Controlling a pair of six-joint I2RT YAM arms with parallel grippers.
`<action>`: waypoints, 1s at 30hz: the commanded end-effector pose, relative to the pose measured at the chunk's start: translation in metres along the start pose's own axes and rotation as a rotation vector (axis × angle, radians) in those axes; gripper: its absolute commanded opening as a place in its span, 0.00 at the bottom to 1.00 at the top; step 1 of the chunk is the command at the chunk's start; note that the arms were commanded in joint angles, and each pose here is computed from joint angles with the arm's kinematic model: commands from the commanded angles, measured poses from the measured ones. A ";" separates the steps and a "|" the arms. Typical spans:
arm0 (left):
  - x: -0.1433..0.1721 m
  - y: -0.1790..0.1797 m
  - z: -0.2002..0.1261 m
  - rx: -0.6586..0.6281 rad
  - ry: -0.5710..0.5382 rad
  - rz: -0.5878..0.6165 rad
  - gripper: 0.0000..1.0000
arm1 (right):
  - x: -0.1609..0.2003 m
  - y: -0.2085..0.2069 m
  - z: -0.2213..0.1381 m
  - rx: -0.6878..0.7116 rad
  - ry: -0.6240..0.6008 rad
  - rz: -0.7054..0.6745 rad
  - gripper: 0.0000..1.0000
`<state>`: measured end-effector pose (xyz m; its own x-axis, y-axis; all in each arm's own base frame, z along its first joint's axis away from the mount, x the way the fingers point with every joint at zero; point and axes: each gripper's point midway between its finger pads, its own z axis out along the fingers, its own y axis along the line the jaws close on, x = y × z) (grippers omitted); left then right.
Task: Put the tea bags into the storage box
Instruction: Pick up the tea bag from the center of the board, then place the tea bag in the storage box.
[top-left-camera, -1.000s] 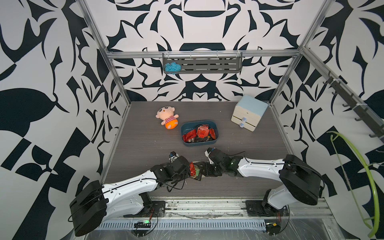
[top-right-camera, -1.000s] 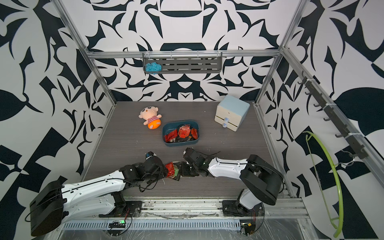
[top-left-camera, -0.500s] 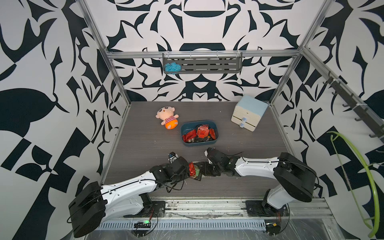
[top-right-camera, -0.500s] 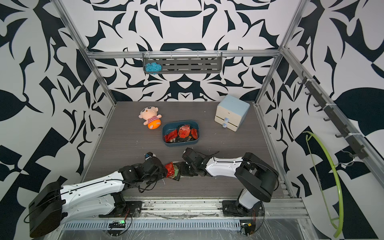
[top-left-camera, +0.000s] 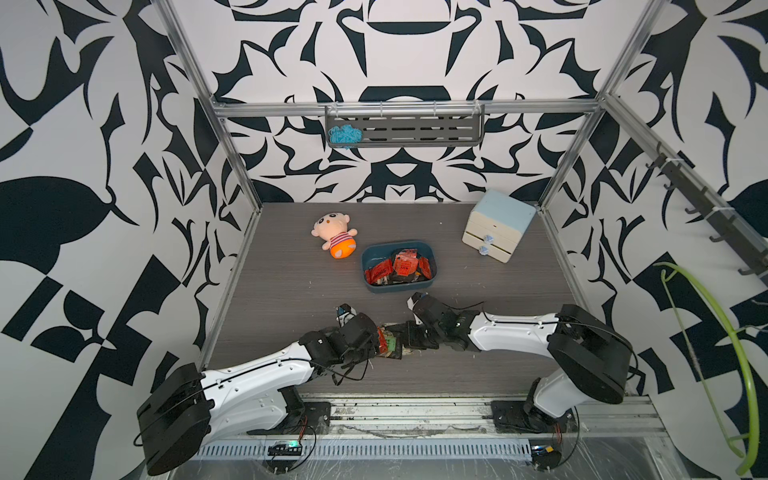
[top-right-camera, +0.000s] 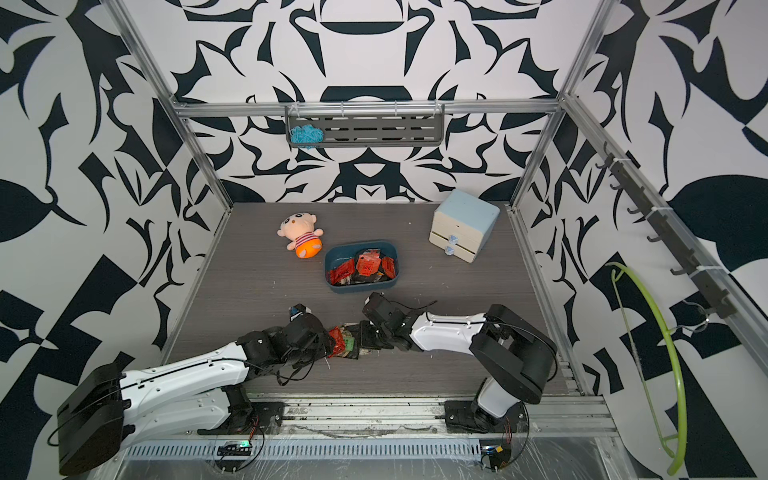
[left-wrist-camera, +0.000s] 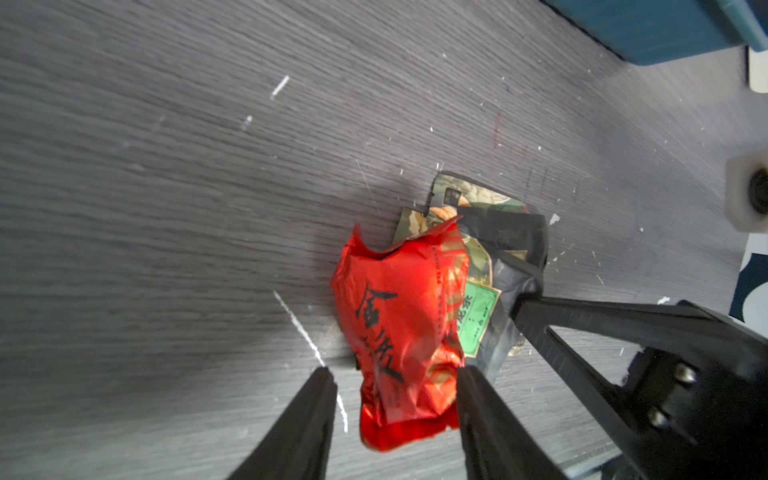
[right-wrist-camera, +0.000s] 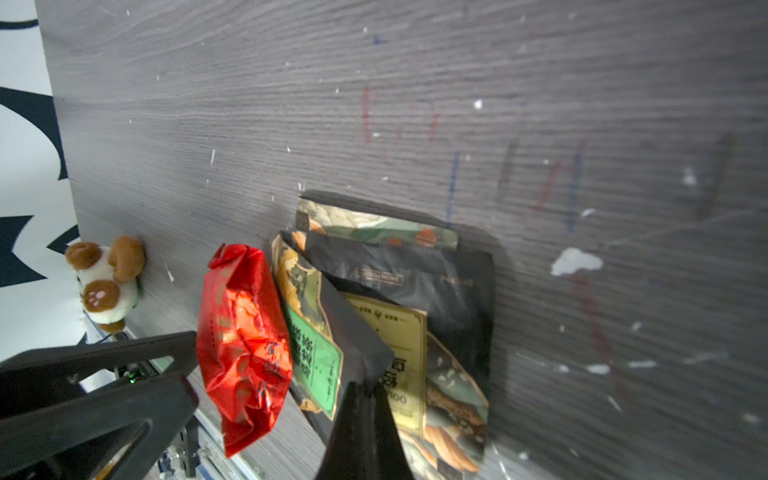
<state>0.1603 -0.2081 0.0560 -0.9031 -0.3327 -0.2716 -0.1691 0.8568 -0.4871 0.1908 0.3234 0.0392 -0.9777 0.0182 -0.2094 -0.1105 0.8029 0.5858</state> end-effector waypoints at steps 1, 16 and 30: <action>-0.002 0.004 -0.006 -0.011 -0.017 0.004 0.52 | -0.014 0.016 -0.018 -0.018 -0.060 -0.032 0.00; -0.012 0.007 -0.020 0.012 -0.076 -0.027 0.52 | -0.011 -0.014 -0.094 0.142 -0.164 -0.100 0.00; -0.021 0.011 -0.022 -0.044 -0.119 -0.009 0.52 | -0.062 -0.014 -0.217 0.264 -0.452 -0.199 0.00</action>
<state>0.1664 -0.1910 0.0712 -0.8594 -0.3897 -0.3311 -0.1952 0.8485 -0.4918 0.1999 0.2089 0.1925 -0.8191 0.0669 -0.5698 -0.2018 0.8961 0.3954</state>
